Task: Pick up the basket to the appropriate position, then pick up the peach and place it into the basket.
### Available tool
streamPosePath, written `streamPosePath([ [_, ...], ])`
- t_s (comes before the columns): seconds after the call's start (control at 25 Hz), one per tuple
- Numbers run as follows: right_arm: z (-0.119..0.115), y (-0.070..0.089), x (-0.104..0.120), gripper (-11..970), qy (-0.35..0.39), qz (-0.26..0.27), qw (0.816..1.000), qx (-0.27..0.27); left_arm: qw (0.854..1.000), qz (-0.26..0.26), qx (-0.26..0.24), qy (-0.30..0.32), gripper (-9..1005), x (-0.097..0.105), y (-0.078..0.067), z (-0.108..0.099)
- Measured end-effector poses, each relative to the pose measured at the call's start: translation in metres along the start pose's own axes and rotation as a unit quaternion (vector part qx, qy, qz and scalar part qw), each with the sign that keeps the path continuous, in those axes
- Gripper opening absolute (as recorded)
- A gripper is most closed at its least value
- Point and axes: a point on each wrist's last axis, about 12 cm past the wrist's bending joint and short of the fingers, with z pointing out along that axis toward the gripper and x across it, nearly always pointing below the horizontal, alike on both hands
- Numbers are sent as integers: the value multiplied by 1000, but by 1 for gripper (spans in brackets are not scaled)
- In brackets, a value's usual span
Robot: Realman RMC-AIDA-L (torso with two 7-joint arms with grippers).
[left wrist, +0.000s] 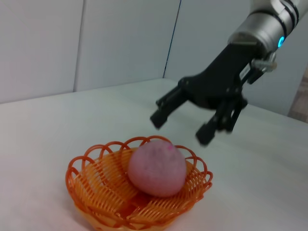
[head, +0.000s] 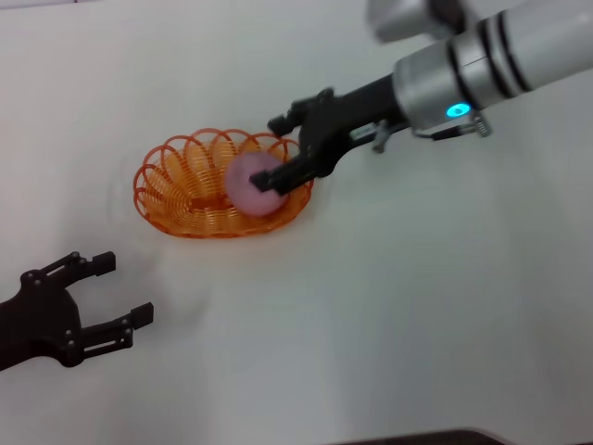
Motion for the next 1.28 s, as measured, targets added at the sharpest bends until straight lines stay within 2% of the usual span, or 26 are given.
streamPosePath([
  [0.2, -39, -2, 20, 947, -56, 6, 998, 18, 1000, 0, 0, 0, 889, 0, 0, 0],
  [0.4, -80, -3, 59, 947, -84, 24, 995, 44, 1000, 0, -2, -1, 889, 0, 0, 0],
  [0.68, -124, 9, 115, 946, -122, 37, 986, 104, 1000, 0, -2, -3, 889, -1, 0, -1],
  [0.88, -124, 20, 132, 946, -126, 28, 985, 111, 1000, 0, 0, -4, 889, -1, 0, 0],
  [1.08, -106, 37, 142, 946, -130, -12, 988, 87, 1000, 0, 1, -5, 889, -2, 1, 1],
  [1.28, -85, 53, 169, 946, -142, -15, 987, 72, 1000, -6, 3, -9, 889, -1, 0, 2],
])
